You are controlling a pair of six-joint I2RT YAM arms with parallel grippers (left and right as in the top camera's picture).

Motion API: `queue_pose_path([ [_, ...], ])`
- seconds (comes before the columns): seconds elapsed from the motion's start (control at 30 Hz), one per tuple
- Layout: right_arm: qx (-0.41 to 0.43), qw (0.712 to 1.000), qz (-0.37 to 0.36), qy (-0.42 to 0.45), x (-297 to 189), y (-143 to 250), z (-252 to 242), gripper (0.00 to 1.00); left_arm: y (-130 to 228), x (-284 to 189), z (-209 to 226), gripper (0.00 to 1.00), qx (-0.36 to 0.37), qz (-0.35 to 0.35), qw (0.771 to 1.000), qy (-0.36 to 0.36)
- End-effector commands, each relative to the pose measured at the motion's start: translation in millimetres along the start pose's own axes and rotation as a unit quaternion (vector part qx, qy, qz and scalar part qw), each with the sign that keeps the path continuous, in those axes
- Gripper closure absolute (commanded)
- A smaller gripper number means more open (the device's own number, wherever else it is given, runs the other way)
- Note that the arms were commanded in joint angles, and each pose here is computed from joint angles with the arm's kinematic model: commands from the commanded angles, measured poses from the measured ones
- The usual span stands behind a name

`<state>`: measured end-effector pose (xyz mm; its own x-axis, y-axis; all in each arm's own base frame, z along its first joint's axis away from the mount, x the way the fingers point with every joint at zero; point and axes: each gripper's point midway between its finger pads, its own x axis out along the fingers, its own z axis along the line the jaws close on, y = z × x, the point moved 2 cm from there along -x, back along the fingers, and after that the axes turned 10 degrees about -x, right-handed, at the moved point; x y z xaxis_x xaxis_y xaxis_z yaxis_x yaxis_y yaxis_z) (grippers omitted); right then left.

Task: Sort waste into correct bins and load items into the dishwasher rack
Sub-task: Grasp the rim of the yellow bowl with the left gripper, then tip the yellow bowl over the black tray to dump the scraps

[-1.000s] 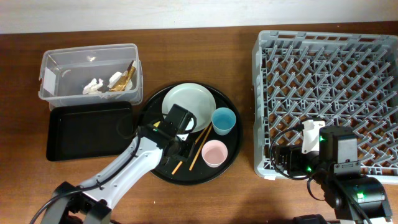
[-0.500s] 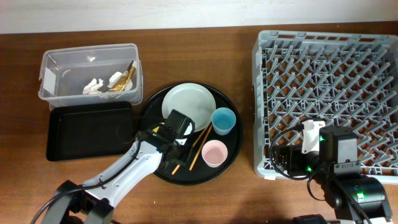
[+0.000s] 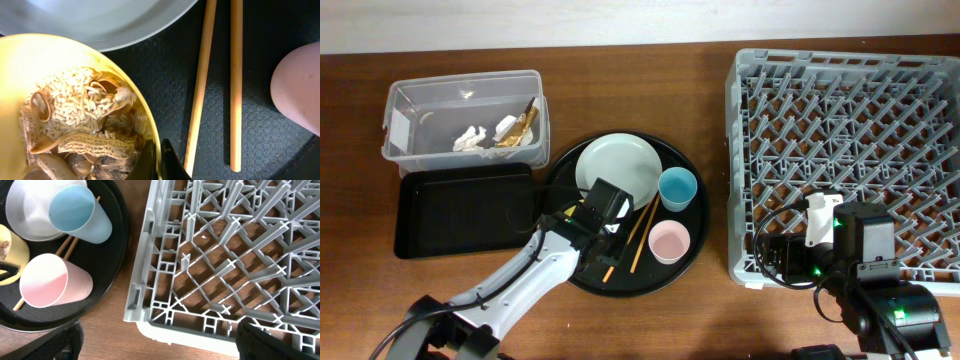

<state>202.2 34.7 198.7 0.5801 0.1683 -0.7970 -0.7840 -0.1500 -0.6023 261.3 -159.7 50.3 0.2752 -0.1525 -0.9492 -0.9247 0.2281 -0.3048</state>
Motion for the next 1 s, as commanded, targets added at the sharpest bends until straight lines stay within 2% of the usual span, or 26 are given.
queue_pose_path([
  [0.0, 0.0, 1.0, -0.012, -0.003, -6, -7, 2, 0.02, -6, -7, 1, 1.0, -0.007, -0.011, 1.0, -0.003],
  [0.13, 0.0, 1.0, -0.012, -0.003, -6, -7, 2, 0.02, -26, -32, 10, 1.0, -0.028, -0.051, 0.998, 0.002],
  [0.33, 0.0, 1.0, -0.012, -0.003, -6, -7, 2, 0.02, -42, -66, 55, 1.0, -0.096, -0.083, 0.992, -0.017],
  [0.47, 0.0, 1.0, -0.012, -0.003, -6, -7, 2, 0.02, -56, -80, 84, 1.0, -0.135, -0.106, 0.985, -0.004],
  [0.67, 0.0, 1.0, -0.012, -0.003, -6, -7, 2, 0.02, -60, -94, 141, 1.0, -0.252, -0.137, 0.954, 0.085],
  [0.8, 0.0, 1.0, -0.012, -0.003, -6, -7, 2, 0.02, -62, -100, 159, 1.0, -0.273, -0.158, 0.929, 0.194],
  [0.97, 0.0, 1.0, -0.012, -0.003, -6, -7, 2, 0.02, -61, -86, 179, 1.0, -0.325, -0.157, 0.875, 0.323],
])
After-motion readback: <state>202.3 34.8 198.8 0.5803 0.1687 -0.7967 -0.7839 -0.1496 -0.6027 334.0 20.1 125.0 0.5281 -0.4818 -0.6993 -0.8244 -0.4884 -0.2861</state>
